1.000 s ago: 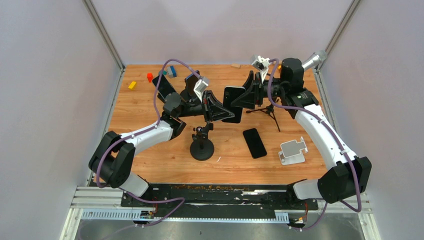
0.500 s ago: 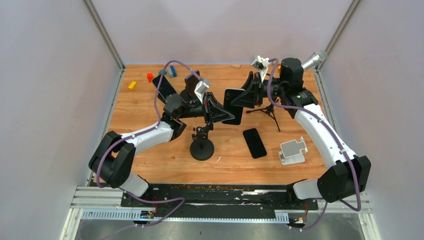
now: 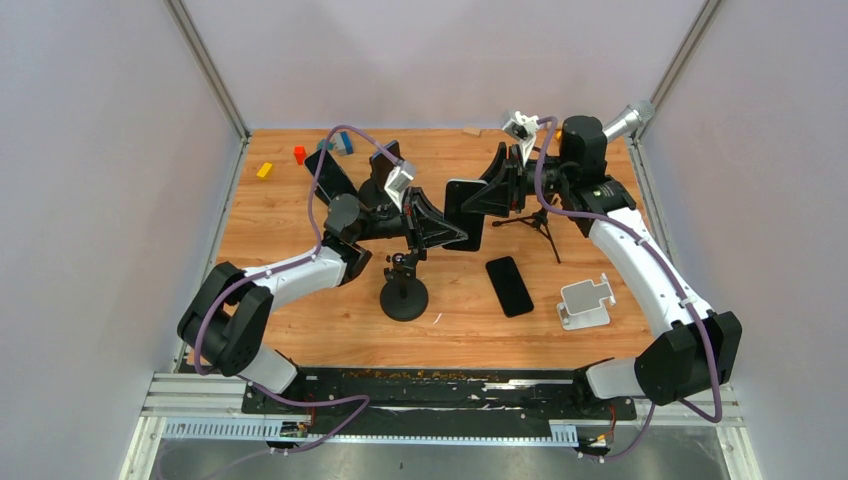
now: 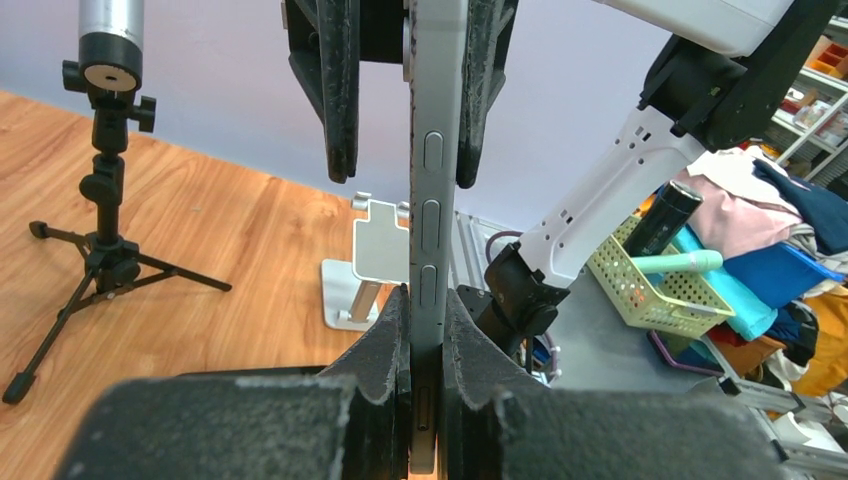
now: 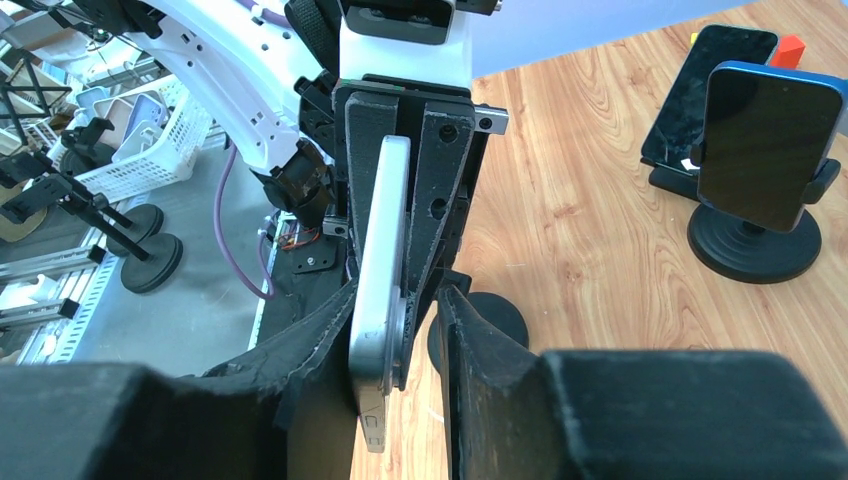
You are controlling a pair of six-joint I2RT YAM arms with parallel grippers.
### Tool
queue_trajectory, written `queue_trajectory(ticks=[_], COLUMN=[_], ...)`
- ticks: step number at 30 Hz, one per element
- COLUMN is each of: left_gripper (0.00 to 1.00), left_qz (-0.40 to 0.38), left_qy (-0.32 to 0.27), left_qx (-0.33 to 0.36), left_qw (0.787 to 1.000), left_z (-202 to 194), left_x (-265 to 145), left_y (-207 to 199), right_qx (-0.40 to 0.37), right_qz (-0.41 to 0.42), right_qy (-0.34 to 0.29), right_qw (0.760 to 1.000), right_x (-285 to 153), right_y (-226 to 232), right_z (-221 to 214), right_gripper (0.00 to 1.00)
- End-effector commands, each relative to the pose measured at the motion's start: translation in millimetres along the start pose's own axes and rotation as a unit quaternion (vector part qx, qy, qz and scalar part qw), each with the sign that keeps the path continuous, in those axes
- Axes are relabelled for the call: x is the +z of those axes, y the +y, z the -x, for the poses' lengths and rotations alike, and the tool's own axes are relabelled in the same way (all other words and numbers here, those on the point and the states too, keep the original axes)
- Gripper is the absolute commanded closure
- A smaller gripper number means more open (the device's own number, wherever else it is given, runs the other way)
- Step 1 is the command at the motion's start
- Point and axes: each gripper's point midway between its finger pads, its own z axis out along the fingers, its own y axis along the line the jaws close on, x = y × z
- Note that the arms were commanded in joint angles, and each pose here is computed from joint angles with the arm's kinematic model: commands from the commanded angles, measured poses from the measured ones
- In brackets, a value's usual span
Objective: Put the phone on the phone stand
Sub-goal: Install the phone on the phone stand.
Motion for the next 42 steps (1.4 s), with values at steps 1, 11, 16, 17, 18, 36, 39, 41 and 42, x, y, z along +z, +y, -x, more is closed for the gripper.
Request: queue_trajectory(ticks=[1,11,16,17,18,36,39,41,42], left_gripper=[1.00,1.00,1.00,1.00,1.00,1.00,1.00,1.00,1.00], left_qz=[-0.026,-0.024,-0.024,-0.024,-0.024,-0.026,-0.025,-0.024,-0.024], left_qy=[-0.046,-0.047,-0.044,-0.044,-0.043,-0.035,-0.032,-0.030,-0.030], left_qx=[0.056,0.053,0.049,0.048,0.047,0.041,0.041,0.041,0.041], left_qw=[0.997,0.997,0.998,0.998,0.998,0.998,0.998,0.998,0.998], left_z=[29.9,29.9,27.8,27.4,26.9,19.5,17.6,16.3,15.7], left_x=[4.1,4.7,5.4,5.7,5.6,6.8,7.2,7.2,7.2], left_y=[-18.6,-16.8,-14.3,-14.2,-13.5,-12.0,-11.5,-11.1,-10.6], right_qx=[-0.021,-0.010,-0.009,-0.009,-0.009,-0.009,-0.009,-0.008,-0.008], right_qz=[0.017,0.031,0.038,0.038,0.038,0.038,0.038,0.040,0.041], right_qy=[-0.007,-0.007,-0.006,-0.007,-0.006,-0.008,-0.008,-0.008,-0.008], right_qw=[1.000,0.999,0.999,0.999,0.999,0.999,0.999,0.999,0.999], right_x=[0.6,4.3,5.9,5.9,5.8,6.0,6.1,6.2,6.4], right_y=[9.3,9.9,12.2,12.2,12.3,11.9,11.9,12.0,11.7], right_z=[4.5,0.8,1.7,1.8,1.8,6.2,6.6,6.5,6.5], right_gripper=[0.68,0.72,0.75,0.76,0.76,0.74,0.77,0.83,0.87])
